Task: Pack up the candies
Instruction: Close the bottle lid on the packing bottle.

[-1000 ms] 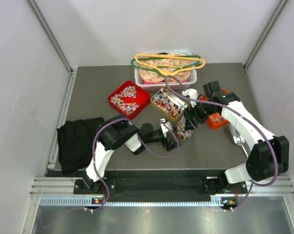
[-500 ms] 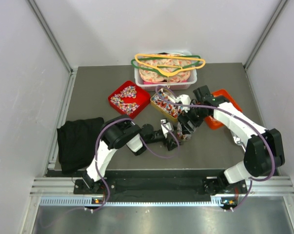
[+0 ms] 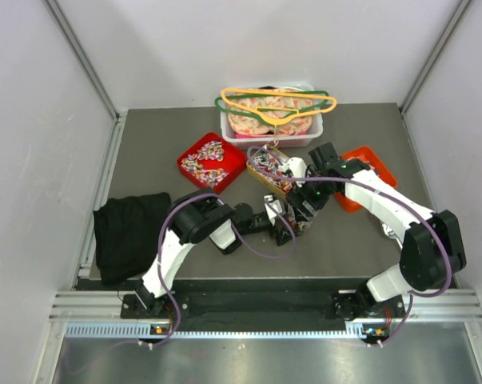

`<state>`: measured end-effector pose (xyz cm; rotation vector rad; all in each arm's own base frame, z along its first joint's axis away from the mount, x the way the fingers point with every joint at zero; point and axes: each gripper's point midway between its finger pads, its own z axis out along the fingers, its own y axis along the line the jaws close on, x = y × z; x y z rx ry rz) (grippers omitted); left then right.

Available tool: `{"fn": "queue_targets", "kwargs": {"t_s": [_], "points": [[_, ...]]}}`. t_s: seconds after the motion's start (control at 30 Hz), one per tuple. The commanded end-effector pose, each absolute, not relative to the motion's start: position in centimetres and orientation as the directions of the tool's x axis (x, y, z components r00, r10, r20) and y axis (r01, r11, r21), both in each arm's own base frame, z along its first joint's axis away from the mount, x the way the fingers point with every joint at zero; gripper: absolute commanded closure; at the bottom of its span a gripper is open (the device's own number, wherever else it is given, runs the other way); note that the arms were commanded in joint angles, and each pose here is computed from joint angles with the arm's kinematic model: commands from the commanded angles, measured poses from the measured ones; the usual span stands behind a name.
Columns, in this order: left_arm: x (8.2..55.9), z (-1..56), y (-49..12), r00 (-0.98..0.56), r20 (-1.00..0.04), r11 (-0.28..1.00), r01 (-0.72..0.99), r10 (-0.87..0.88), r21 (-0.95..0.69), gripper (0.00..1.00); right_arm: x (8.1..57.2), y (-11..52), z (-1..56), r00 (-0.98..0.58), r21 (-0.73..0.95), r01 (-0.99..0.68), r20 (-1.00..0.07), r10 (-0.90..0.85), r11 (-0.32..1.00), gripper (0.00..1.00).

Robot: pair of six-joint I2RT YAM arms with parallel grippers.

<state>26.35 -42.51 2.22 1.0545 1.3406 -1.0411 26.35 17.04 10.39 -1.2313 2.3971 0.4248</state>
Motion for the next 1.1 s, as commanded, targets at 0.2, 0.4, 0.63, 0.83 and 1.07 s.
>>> {"fn": "queue_targets", "kwargs": {"t_s": [0.2,0.4,0.63,0.83,1.07], "points": [[26.8,4.7,-43.0,0.049,-0.993,0.241,0.97,-0.107,0.022,0.01,26.8,18.2,9.1,-0.49,0.044,-0.841,-0.485,-0.725,0.539,0.31],[26.6,4.6,-43.1,0.04,-0.993,0.232,0.973,-0.112,0.013,0.01,26.9,18.4,8.3,-0.486,0.025,-0.843,-0.462,-0.741,0.538,0.32],[26.9,4.8,-43.2,0.036,-0.992,0.241,0.97,-0.122,0.005,0.01,26.6,18.6,7.8,-0.507,0.048,-0.834,-0.461,-0.728,0.55,0.3],[27.1,4.6,-43.2,0.027,-0.992,0.255,0.967,-0.121,-0.005,0.01,26.2,19.3,7.9,-0.529,0.092,-0.826,-0.471,-0.706,0.556,0.29],[27.0,4.1,-43.3,0.011,-0.993,0.245,0.969,-0.119,-0.019,0.01,25.9,19.6,8.0,-0.545,0.124,-0.819,-0.474,-0.691,0.561,0.25]]}}
